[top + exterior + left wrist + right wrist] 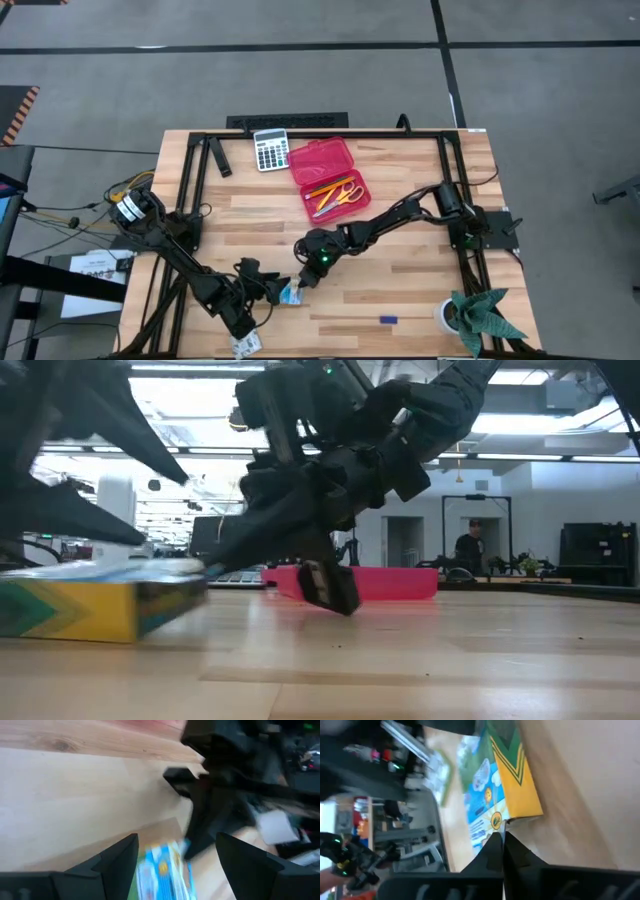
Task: Pack school essentials
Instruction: Put the orange crayon box into the red supply box
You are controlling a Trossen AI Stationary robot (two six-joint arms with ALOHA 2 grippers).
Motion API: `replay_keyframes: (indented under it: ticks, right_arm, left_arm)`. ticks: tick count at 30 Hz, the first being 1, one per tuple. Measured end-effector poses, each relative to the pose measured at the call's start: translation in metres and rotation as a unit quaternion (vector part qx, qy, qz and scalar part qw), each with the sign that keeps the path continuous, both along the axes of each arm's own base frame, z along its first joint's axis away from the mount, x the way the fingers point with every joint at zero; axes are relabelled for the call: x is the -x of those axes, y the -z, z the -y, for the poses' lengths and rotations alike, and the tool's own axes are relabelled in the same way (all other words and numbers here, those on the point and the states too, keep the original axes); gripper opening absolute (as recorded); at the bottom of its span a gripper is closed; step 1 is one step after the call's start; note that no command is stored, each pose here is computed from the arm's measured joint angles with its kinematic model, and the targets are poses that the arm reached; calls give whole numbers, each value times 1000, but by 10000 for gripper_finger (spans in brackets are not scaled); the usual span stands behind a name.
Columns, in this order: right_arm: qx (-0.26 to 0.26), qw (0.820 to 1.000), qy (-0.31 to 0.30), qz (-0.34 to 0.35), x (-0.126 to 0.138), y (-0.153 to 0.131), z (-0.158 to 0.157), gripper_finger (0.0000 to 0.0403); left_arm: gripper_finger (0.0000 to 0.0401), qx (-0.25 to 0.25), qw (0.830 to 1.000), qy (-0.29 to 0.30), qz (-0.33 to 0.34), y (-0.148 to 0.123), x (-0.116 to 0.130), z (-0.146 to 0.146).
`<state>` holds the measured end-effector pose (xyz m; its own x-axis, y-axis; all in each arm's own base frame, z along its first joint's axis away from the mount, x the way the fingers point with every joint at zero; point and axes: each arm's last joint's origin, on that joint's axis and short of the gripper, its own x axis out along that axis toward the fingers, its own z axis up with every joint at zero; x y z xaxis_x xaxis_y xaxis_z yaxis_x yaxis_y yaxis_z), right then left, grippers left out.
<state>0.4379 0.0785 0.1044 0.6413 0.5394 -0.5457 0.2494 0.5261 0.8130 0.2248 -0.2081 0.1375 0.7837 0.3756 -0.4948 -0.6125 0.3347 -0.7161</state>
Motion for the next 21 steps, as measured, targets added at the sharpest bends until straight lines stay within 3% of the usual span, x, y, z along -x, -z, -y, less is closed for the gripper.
replay_keyframes:
  ticks: [8, 14, 21]
  right_arm:
    - [20, 998, -47, -24, 11, -19, 30, 1]
    - [56, 997, -47, -4, 25, -63, 68, 1]
    - [68, 997, -33, 28, 47, -110, 109, 1]
  left_arm:
    - [260, 3, 999, 31, 23, -35, 18, 3]
    - [260, -13, 998, 44, 41, -51, 24, 1]
    - [260, -22, 998, 45, 41, -52, 25, 1]
